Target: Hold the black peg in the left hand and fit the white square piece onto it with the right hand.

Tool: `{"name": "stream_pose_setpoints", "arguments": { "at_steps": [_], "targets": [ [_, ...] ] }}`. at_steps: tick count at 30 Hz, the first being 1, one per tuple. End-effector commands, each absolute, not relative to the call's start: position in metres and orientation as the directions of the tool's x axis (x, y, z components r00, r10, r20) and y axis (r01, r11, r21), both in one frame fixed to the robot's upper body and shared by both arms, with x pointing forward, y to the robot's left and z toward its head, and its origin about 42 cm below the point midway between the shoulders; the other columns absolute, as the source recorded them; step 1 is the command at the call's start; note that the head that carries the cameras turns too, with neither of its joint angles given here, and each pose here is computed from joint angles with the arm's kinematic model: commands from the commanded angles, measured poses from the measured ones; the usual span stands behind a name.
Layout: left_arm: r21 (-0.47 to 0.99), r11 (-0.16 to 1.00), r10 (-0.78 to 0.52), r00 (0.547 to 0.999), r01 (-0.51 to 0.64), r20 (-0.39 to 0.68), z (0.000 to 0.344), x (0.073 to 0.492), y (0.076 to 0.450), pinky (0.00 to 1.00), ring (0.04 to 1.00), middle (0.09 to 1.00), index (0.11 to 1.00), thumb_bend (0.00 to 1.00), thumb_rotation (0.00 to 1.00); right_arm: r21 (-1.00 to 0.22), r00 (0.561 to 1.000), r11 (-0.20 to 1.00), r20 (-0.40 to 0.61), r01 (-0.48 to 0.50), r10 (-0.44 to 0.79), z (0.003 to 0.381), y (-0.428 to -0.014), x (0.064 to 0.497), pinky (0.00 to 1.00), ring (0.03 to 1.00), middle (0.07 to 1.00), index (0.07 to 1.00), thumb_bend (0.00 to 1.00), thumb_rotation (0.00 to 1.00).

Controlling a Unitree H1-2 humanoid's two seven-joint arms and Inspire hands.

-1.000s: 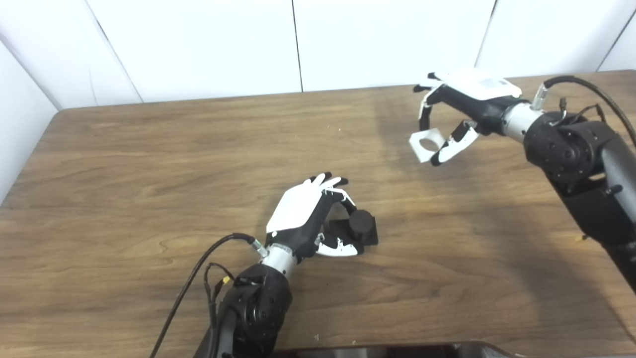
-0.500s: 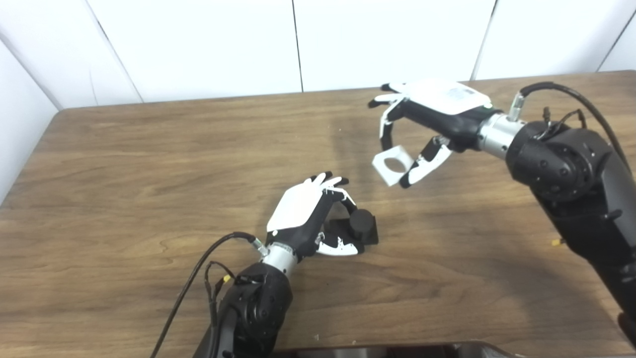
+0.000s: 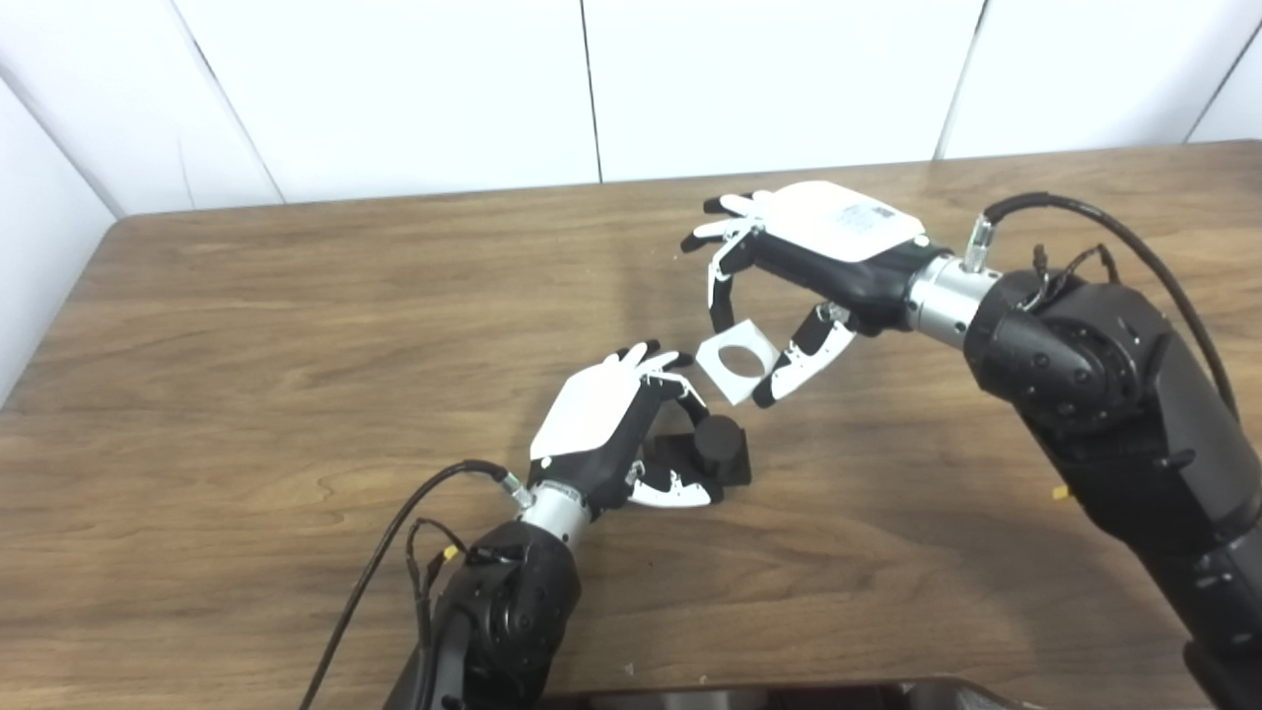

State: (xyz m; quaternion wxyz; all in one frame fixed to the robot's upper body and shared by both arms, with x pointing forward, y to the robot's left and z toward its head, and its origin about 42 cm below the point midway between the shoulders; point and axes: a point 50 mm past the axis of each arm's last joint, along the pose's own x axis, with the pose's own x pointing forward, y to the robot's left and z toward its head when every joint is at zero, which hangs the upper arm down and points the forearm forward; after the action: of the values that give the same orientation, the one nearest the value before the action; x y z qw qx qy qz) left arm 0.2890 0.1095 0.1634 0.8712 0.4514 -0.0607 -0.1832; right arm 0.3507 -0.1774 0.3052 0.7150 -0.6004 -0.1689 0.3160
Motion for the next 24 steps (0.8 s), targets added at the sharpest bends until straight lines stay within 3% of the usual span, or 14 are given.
{"name": "stream_pose_setpoints", "arguments": {
  "at_steps": [1, 24],
  "targets": [
    [0.829, 0.514, -0.366, 0.93, 0.221, -0.021, 0.171, 0.297, 0.111, 1.0, 0.988, 0.906, 0.489, 0.5, 0.09, -0.981, 0.727, 0.087, -0.067, -0.172, 0.684, 0.321, -0.17, 0.348, 1.0, 0.997, 0.901, 0.489, 0.52, 0.15],
    [0.821, 0.529, -0.365, 0.931, 0.217, -0.011, 0.172, 0.297, 0.107, 1.0, 0.985, 0.899, 0.489, 0.5, 0.09, -0.974, 0.689, 0.071, -0.099, -0.215, 0.718, 0.306, -0.157, 0.327, 1.0, 1.0, 0.909, 0.49, 0.53, 0.15]
  ]
}}
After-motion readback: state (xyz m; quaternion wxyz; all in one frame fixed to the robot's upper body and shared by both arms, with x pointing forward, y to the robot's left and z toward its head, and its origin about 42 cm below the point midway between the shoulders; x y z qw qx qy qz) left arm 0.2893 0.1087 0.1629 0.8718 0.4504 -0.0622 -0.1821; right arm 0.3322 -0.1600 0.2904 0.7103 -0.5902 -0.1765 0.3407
